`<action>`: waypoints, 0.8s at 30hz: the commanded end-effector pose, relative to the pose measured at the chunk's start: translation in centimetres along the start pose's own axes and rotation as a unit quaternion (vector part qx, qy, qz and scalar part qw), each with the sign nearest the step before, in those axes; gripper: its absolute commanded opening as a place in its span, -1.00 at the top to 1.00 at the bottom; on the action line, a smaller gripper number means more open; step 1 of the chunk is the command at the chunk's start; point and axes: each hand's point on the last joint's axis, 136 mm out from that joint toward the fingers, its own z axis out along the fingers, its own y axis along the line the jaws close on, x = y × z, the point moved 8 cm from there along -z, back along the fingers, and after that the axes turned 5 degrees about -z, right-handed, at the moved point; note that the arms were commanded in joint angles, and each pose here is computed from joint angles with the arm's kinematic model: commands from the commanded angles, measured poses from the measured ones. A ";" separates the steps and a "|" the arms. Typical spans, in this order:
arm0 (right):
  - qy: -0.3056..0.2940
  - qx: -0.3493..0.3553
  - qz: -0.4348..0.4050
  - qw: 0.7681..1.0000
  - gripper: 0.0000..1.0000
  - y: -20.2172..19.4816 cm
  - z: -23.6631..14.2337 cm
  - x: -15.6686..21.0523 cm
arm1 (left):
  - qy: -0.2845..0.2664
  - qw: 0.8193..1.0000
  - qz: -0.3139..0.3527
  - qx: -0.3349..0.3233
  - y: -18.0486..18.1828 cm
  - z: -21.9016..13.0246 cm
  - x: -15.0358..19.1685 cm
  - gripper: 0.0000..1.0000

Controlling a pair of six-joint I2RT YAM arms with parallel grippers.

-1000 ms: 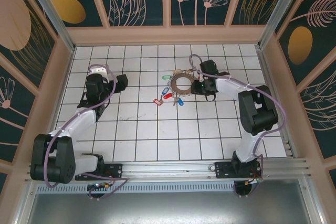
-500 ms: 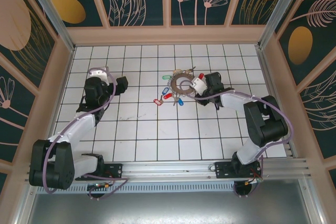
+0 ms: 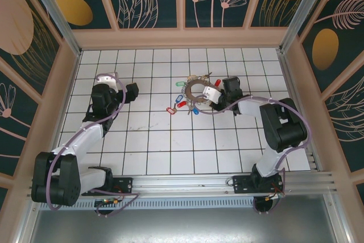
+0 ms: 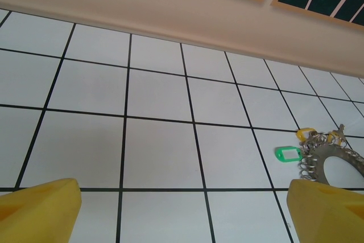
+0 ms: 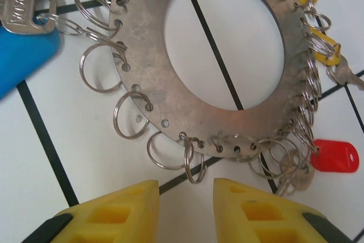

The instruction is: Put the keys on the keyring

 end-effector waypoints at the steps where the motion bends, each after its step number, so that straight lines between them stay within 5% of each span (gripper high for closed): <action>1: -0.025 -0.032 -0.019 0.999 0.37 0.5 0.2 0.2 | -0.017 1.000 0.013 0.012 -0.6 -0.2 -0.8 -0.86; 20: -0.042 -0.037 -0.024 0.998 0.41 -1.1 1.5 0.5 | -0.004 1.000 0.009 0.007 -0.4 0.3 -0.4 -0.83; 22: -0.037 -0.030 -0.026 0.999 0.46 -1.3 1.7 0.7 | -0.003 1.000 0.009 0.007 -0.4 0.4 -0.4 -0.83; 24: -0.036 -0.029 -0.027 0.999 0.72 -1.5 1.8 0.7 | -0.002 1.000 0.009 0.006 -0.4 0.5 -0.3 -0.82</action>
